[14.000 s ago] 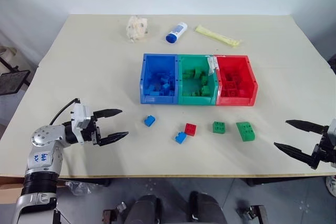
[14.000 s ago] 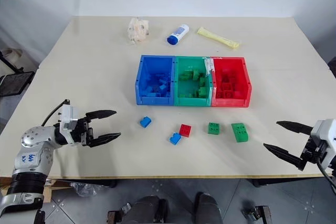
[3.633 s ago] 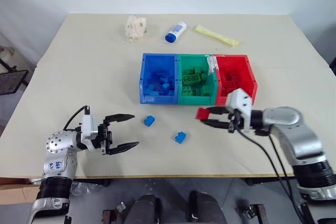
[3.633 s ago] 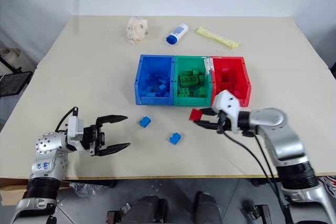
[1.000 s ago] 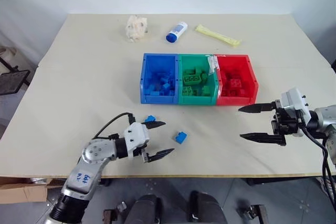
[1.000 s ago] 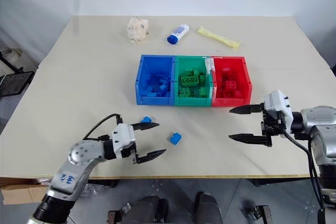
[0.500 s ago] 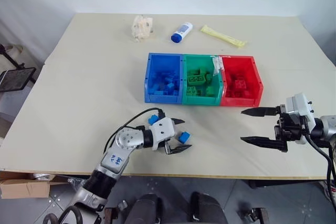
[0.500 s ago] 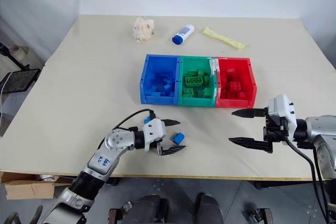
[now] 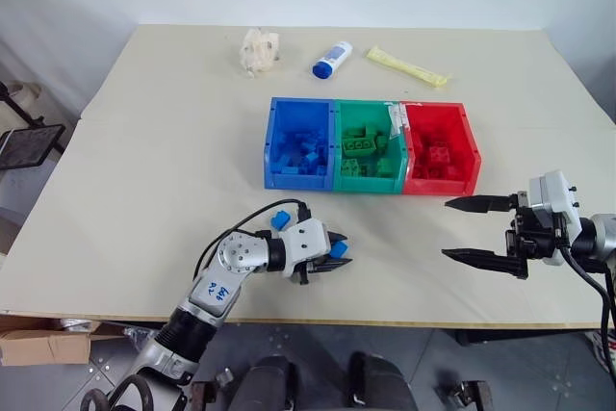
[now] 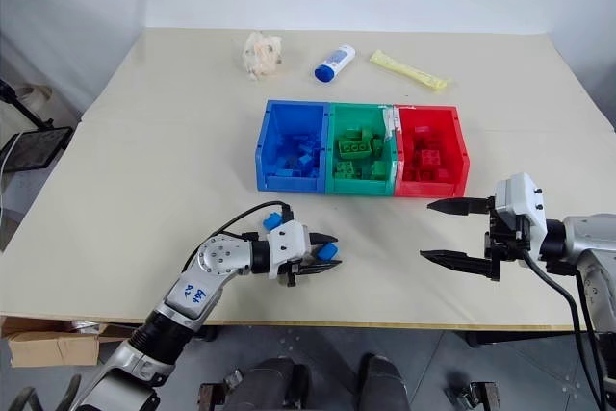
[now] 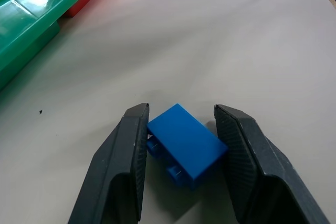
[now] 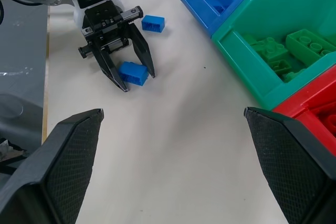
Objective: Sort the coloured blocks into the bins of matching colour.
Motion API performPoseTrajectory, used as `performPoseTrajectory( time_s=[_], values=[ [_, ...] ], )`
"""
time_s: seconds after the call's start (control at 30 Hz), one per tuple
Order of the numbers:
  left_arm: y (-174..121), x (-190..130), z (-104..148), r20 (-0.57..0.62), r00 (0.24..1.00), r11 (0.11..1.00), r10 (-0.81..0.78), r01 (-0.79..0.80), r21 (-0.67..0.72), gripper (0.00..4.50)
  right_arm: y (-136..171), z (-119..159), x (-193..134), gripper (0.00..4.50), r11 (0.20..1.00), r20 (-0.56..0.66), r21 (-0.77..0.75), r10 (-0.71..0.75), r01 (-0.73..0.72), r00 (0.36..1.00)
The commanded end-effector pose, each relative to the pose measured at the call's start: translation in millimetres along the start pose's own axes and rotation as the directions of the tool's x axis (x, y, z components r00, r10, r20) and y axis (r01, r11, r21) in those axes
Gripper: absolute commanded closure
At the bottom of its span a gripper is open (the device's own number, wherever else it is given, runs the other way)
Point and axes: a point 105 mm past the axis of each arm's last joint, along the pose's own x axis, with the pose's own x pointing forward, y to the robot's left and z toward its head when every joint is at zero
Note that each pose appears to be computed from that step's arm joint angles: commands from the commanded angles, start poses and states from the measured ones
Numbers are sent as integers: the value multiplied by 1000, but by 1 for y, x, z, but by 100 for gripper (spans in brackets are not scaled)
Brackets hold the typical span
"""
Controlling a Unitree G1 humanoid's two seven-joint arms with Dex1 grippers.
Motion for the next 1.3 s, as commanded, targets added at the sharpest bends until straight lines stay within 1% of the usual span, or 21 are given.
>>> performPoseTrajectory(
  time_s=[0.03,0.1,0.17,0.23,0.27,0.3,0.37,0.43,0.5,0.53,0.6,0.73,0.9,1.0,1.07,1.13,1.3],
  values=[
    [16,-6,11,32,995,995,99,-98,-31,290,-4,12,-5,0,999,31,-43,-32,33,999],
    [32,-9,26,64,984,986,165,-162,-49,290,-4,14,-6,0,998,42,-43,-39,41,998],
    [41,-11,33,73,976,978,203,-199,-58,290,-5,15,-6,0,998,51,-41,-42,44,998],
    [60,-15,48,116,955,962,272,-266,-61,290,-9,22,-5,0,997,100,-36,-67,71,993],
    [79,-19,58,129,927,936,352,-344,-78,290,-11,26,-5,0,996,125,-38,-80,86,989],
    [93,-21,67,151,904,916,400,-393,-78,290,-14,29,-5,0,994,142,-41,-91,98,986],
    [108,-22,76,168,881,897,442,-435,-74,290,-15,30,-4,0,993,151,-43,-98,106,984],
    [117,-19,78,168,872,888,460,-456,-63,290,-16,29,-4,0,993,150,-44,-99,106,984],
    [135,-19,75,136,845,856,516,-515,-51,215,-16,30,-5,0,992,154,-49,-106,115,982],
    [144,-20,73,122,829,838,545,-545,-44,188,-17,30,-6,0,991,155,-52,-111,120,982],
    [152,-19,72,111,824,831,556,-556,-33,130,-18,31,-7,0,990,160,-55,-122,132,980],
    [157,-20,72,110,822,828,559,-560,-25,5,-17,31,-10,0,988,160,-59,-133,144,978],
    [160,-25,72,110,825,831,554,-556,-16,2,-18,29,-12,0,987,157,-61,-141,152,977],
    [156,-34,73,118,842,849,527,-526,-41,2,-19,29,-12,0,987,154,-64,-138,149,978],
    [149,-46,74,135,862,872,489,-484,-74,2,-21,29,-13,0,987,152,-65,-133,144,979],
    [141,-58,73,140,880,891,454,-450,-61,2,-22,29,-13,0,988,149,-65,-127,138,981],
    [100,-98,60,118,951,958,286,-281,-52,2,-25,25,-12,0,993,134,-54,-101,109,986]
  ],
)
